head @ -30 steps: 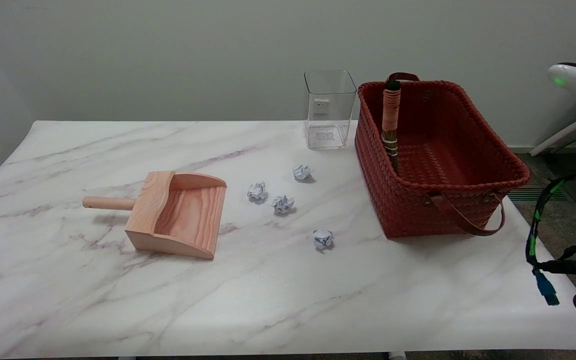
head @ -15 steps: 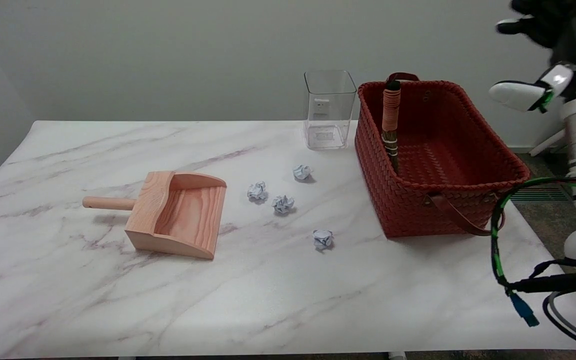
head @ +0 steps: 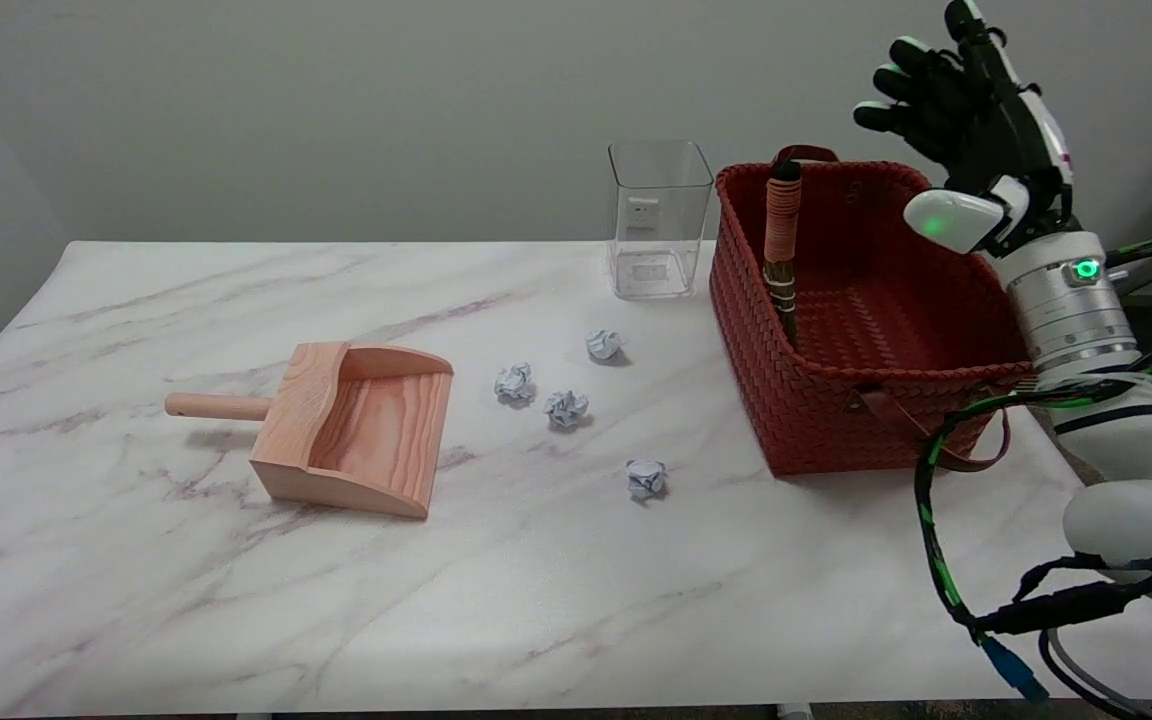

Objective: Pick up the broom.

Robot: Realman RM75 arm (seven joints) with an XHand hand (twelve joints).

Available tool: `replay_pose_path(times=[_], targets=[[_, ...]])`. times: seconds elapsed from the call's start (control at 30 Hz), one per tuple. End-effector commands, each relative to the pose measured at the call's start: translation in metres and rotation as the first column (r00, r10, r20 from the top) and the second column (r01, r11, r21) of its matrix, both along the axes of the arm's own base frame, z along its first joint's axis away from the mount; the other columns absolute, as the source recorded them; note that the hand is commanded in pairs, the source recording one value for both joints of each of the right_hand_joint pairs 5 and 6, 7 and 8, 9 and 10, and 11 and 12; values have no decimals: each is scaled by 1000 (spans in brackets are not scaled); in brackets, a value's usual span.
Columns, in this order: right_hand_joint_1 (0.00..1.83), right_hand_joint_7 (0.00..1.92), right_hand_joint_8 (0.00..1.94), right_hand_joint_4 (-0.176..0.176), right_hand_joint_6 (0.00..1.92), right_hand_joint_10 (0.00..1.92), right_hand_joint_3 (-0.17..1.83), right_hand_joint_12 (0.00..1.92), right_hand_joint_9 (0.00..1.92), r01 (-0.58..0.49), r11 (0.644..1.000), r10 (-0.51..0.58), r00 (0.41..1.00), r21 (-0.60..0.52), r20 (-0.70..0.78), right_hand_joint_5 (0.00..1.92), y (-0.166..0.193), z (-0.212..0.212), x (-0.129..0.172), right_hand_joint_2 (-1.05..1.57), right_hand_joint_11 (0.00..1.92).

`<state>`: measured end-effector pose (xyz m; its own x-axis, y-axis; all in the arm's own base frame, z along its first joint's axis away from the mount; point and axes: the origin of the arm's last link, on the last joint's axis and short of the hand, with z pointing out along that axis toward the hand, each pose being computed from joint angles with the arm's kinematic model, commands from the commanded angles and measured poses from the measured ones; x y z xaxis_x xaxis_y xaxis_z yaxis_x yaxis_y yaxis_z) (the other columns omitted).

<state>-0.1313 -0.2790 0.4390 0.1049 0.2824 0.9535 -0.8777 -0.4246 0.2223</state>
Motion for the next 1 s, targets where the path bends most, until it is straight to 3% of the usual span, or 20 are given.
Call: replay_pose_path(times=[0.03, 0.37, 0.77, 1.0], targets=[[1109, 335, 335, 0, 4, 424, 989, 580, 424, 44, 984, -69, 986, 170, 149, 4, -21, -32, -28, -592, 580], [1103, 333, 333, 0, 94, 419, 976, 551, 419, 54, 983, -87, 978, 173, 187, 94, -36, -45, -49, -509, 551], [1106, 333, 333, 0, 212, 424, 1012, 533, 424, 84, 986, -114, 970, 144, 214, 212, -38, -26, -67, -578, 533], [1109, 361, 361, 0, 238, 440, 956, 559, 440, 109, 982, -131, 982, 152, 139, 238, -47, -27, -65, -585, 559]])
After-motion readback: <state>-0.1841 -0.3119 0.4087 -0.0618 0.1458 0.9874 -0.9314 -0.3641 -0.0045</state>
